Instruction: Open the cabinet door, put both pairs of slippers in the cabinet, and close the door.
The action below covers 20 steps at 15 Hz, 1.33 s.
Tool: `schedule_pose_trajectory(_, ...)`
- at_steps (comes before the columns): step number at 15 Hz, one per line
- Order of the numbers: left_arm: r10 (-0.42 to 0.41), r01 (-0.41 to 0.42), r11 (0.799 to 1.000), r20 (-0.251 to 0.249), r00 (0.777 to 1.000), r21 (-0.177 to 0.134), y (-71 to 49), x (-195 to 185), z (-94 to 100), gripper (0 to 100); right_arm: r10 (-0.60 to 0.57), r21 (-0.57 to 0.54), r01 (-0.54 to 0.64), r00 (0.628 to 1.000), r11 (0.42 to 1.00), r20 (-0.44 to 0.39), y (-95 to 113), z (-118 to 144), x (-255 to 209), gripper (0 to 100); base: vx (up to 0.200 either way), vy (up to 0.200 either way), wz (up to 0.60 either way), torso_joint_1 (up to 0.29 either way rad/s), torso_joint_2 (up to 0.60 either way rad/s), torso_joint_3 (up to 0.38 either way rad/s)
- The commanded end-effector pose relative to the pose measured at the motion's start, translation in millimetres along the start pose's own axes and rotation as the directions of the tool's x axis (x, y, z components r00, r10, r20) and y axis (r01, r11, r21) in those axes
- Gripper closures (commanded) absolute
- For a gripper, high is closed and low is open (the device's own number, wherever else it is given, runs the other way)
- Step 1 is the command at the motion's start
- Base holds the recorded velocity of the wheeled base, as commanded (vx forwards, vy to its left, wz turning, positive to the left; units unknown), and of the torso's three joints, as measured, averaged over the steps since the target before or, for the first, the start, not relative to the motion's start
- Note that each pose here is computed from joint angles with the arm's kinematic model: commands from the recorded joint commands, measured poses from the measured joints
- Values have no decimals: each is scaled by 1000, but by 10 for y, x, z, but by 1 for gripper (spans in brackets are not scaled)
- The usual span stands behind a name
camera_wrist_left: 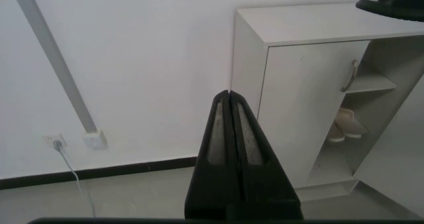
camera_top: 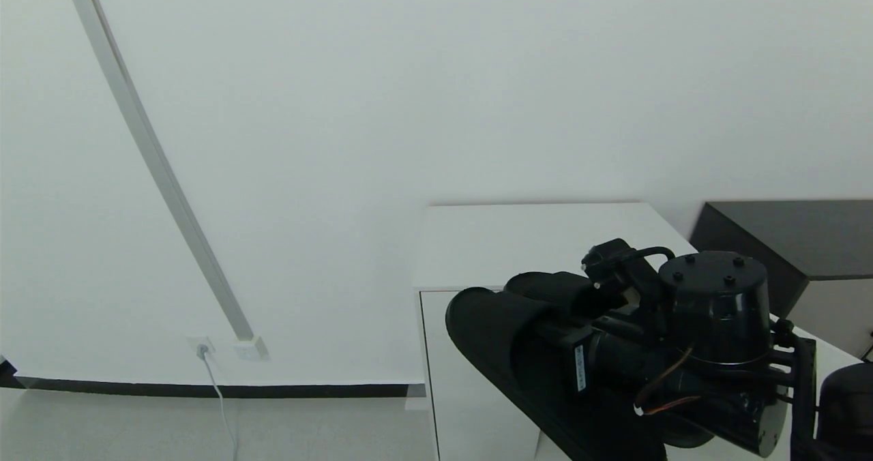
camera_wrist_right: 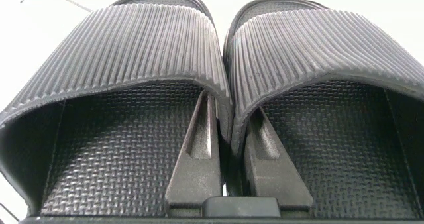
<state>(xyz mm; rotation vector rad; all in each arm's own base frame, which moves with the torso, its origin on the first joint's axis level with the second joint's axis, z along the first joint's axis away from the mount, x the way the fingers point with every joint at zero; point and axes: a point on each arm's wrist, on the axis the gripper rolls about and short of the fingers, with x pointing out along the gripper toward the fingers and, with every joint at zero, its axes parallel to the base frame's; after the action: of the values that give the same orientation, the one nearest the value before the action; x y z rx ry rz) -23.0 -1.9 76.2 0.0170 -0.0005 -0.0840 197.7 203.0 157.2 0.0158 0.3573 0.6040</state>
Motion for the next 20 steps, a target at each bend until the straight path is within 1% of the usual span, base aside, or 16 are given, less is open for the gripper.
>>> schedule_pose_trajectory(1, 0, 0, 1000, 0, 1000, 0, 0, 0, 0, 100, 1, -1, -1, 1000, 1000, -6, 3, -13, 13, 100, 0, -200, 0, 7, 7, -2)
schedule_pose_trajectory(14, 0, 0, 1000, 0, 1000, 0, 0, 0, 0, 100, 0, -4, 0, 1000, 1000, -19, -4, -51, 10, 100, 0, -200, 0, 0, 2, 3)
schedule_pose_trajectory(20, 0, 0, 1000, 0, 1000, 0, 0, 0, 0, 100, -8, -32, 6, 999, 999, -41, -20, -111, 11, 100, 0, -200, 0, 3, 2, 3)
